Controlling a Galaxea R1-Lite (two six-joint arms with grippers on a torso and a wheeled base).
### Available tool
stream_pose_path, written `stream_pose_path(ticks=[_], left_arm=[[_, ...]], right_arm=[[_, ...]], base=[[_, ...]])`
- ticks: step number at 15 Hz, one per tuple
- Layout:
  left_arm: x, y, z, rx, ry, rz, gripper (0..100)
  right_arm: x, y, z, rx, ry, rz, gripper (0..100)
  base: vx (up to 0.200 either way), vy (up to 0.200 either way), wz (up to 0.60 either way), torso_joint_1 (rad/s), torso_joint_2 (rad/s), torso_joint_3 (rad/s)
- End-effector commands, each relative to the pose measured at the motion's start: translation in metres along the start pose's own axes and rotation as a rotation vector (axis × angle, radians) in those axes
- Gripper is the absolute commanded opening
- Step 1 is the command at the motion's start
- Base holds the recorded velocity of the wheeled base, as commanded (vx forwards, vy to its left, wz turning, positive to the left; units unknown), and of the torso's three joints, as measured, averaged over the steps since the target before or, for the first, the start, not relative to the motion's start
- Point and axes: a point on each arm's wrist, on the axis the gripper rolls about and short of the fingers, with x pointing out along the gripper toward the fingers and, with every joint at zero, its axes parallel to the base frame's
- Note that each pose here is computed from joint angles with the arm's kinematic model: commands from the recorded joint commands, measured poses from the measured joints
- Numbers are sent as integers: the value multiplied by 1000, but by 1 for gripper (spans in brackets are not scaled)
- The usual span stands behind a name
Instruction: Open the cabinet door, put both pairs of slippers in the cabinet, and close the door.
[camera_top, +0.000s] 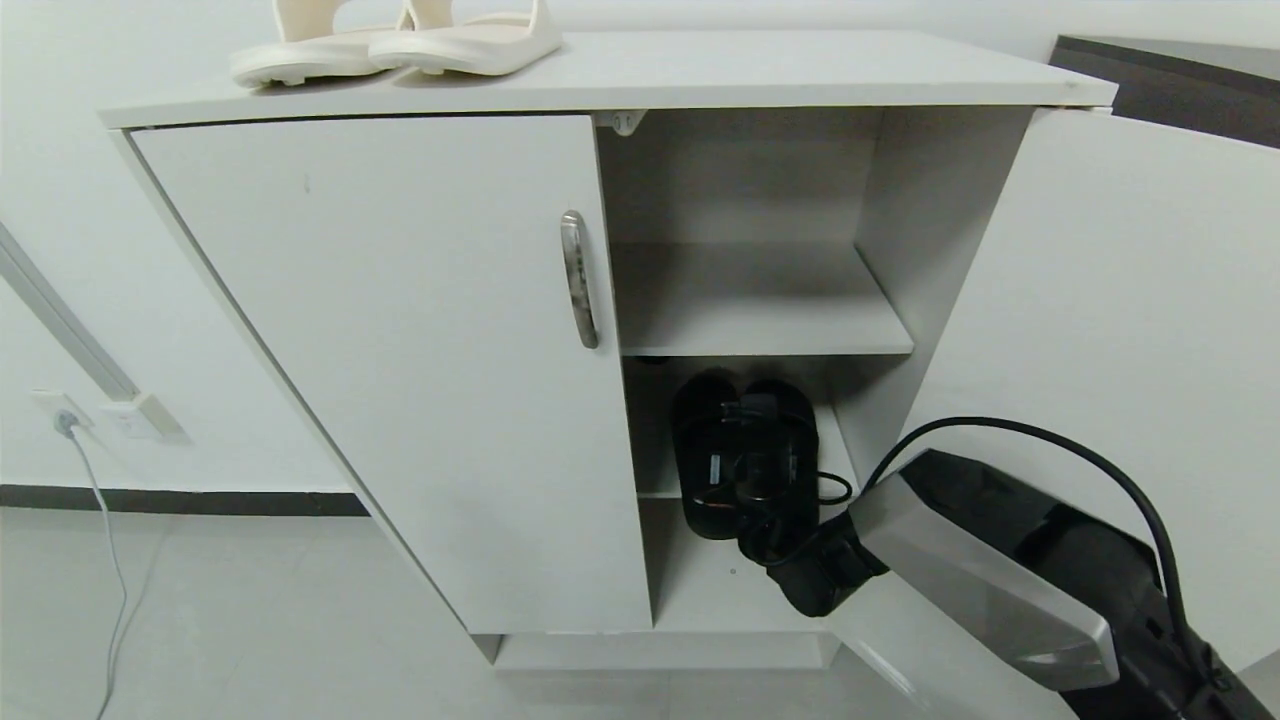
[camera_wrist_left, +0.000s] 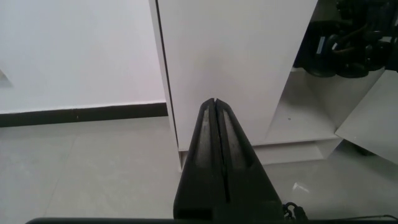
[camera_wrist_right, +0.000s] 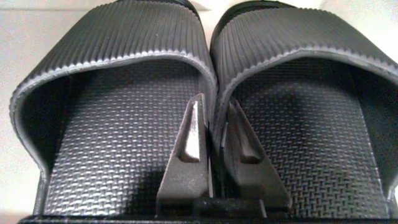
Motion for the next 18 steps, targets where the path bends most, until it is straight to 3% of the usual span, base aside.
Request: stream_pose_path(ticks=[1, 8, 15, 16, 18], left_arm=[[0, 0, 0, 1, 1, 0, 0], [0, 0, 0, -1, 1, 1, 0], [0, 0, 0, -1, 1, 1, 0], [0, 0, 0, -1, 1, 1, 0], [0, 0, 0, -1, 1, 1, 0]], right_arm=[[16, -2, -9, 2, -10, -21, 0], [41, -1, 5, 5, -12, -53, 0], [45, 1, -4, -4, -1, -59, 0], [45, 1, -4, -4, -1, -59, 100], [45, 0, -5, -7, 3, -61, 100]], base=[[0, 0, 0, 0, 0, 0], [0, 0, 0, 0, 0, 0], [0, 0, 0, 0, 0, 0], [0, 0, 0, 0, 0, 0], [0, 0, 0, 0, 0, 0]])
